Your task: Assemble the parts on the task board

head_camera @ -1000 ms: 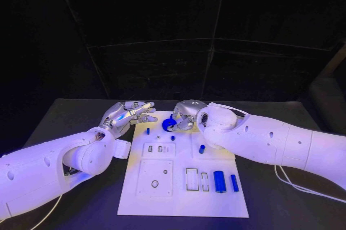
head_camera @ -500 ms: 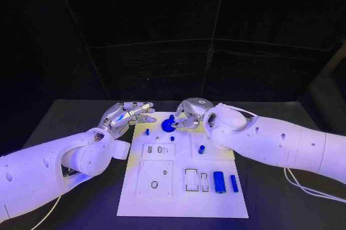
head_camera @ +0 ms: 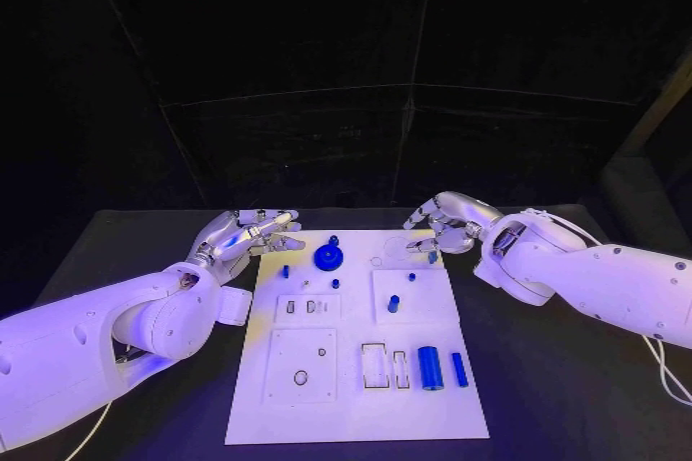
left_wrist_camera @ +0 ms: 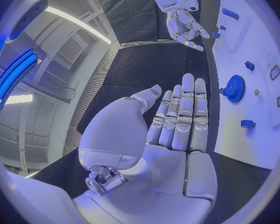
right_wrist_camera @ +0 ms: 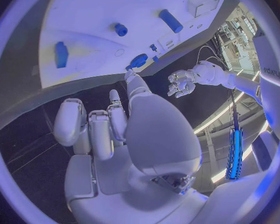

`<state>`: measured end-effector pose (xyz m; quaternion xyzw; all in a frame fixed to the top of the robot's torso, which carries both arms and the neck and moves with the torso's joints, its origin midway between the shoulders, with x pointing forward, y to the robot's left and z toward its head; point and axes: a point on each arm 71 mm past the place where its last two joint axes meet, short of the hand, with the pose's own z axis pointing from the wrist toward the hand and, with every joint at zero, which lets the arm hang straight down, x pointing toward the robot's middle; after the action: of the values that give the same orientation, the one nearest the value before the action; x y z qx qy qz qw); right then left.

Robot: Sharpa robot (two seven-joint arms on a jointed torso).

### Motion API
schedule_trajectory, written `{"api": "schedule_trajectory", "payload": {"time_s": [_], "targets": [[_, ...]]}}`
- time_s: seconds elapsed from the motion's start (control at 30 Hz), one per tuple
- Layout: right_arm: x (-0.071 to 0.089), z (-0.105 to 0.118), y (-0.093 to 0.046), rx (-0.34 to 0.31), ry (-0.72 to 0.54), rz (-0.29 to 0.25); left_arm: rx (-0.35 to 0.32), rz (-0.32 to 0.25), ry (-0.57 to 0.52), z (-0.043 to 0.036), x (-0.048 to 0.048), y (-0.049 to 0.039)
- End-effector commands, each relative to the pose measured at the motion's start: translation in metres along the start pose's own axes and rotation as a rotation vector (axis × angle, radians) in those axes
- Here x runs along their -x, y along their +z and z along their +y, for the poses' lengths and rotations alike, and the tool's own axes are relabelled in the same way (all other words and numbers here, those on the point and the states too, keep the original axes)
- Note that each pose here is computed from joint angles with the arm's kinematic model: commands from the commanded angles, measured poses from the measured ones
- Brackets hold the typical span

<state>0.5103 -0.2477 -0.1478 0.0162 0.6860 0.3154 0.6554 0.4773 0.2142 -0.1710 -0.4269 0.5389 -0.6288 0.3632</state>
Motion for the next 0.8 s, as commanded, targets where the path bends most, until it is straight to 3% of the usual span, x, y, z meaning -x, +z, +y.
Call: {"api": "schedule_trajectory", "payload": {"time_s": [0.03, 0.3, 0.8], "targets": [[0.008, -0.009, -0.006, 0.05, 0.123, -0.009, -0.018, 0.027, 0.007, -0.0018, -0.0019, 0.0012], [0.014, -0.036, -0.014, 0.004, 0.106, -0.003, -0.024, 0.03, 0.018, -0.0014, -0.0011, 0.0031], [-0.008, -0.055, -0.014, -0.042, 0.068, 0.061, -0.025, 0.024, 0.023, 0.0, 0.0004, 0.0059]]}}
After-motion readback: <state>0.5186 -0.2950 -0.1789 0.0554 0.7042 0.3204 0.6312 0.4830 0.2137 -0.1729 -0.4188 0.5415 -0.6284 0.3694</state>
